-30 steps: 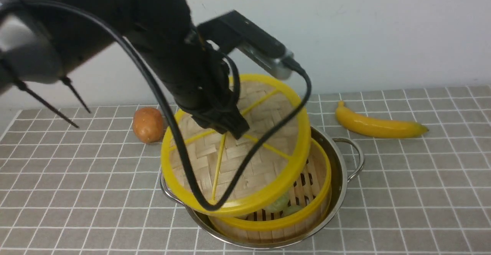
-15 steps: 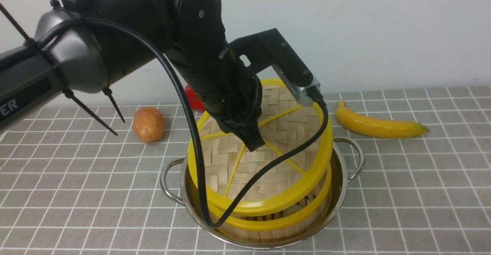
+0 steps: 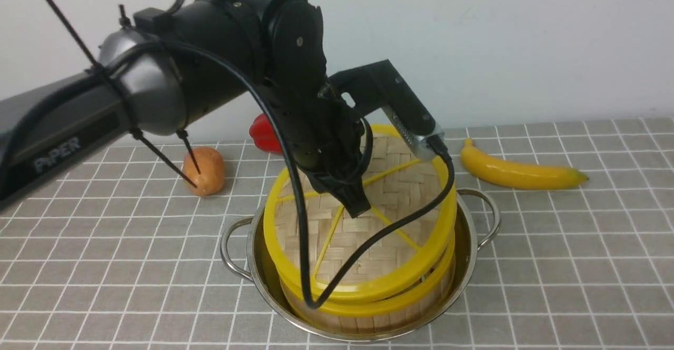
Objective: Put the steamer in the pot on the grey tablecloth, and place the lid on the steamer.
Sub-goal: 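Place the yellow bamboo steamer lid onto the steamer in the pot with the left gripper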
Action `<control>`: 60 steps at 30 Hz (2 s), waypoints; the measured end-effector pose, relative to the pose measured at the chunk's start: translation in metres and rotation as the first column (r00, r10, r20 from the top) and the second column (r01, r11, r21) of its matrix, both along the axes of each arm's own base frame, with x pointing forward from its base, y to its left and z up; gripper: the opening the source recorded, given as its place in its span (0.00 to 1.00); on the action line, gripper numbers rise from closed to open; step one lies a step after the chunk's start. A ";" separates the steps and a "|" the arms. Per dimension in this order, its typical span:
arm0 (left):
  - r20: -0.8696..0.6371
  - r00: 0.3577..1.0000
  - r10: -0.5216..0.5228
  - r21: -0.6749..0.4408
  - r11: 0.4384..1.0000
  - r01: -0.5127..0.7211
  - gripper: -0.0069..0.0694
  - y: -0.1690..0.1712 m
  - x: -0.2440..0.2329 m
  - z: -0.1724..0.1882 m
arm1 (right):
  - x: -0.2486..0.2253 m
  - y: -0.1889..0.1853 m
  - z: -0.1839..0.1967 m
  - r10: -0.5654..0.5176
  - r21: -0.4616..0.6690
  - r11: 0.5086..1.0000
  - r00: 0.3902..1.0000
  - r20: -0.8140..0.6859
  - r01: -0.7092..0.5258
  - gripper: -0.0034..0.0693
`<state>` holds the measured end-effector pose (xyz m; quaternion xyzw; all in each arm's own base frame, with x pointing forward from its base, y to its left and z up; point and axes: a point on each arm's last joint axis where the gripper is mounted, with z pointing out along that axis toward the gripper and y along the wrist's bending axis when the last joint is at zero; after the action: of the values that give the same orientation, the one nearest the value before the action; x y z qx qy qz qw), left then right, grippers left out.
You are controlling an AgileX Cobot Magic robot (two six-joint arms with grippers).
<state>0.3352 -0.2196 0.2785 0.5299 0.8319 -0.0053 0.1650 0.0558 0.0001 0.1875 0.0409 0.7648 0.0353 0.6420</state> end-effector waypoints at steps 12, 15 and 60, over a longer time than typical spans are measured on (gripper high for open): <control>0.029 0.999 0.042 0.038 0.998 -0.043 0.24 -0.002 0.012 -0.018 | 0.000 0.000 0.000 0.000 0.000 1.000 1.000 0.000 0.000 0.38; 0.026 0.999 0.032 0.028 0.999 -0.032 0.24 -0.003 0.012 -0.018 | 0.000 0.000 0.000 0.000 0.000 1.000 1.000 0.000 0.000 0.38; -0.036 0.989 0.141 -0.040 0.989 -0.142 0.24 0.006 0.024 -0.030 | 0.000 0.000 0.000 0.000 -0.001 1.000 1.000 0.000 0.000 0.38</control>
<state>0.3594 -0.2134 0.2489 0.4657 0.8697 -0.0201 0.1623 0.0558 0.0001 0.1875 0.0406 0.7648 0.0349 0.6421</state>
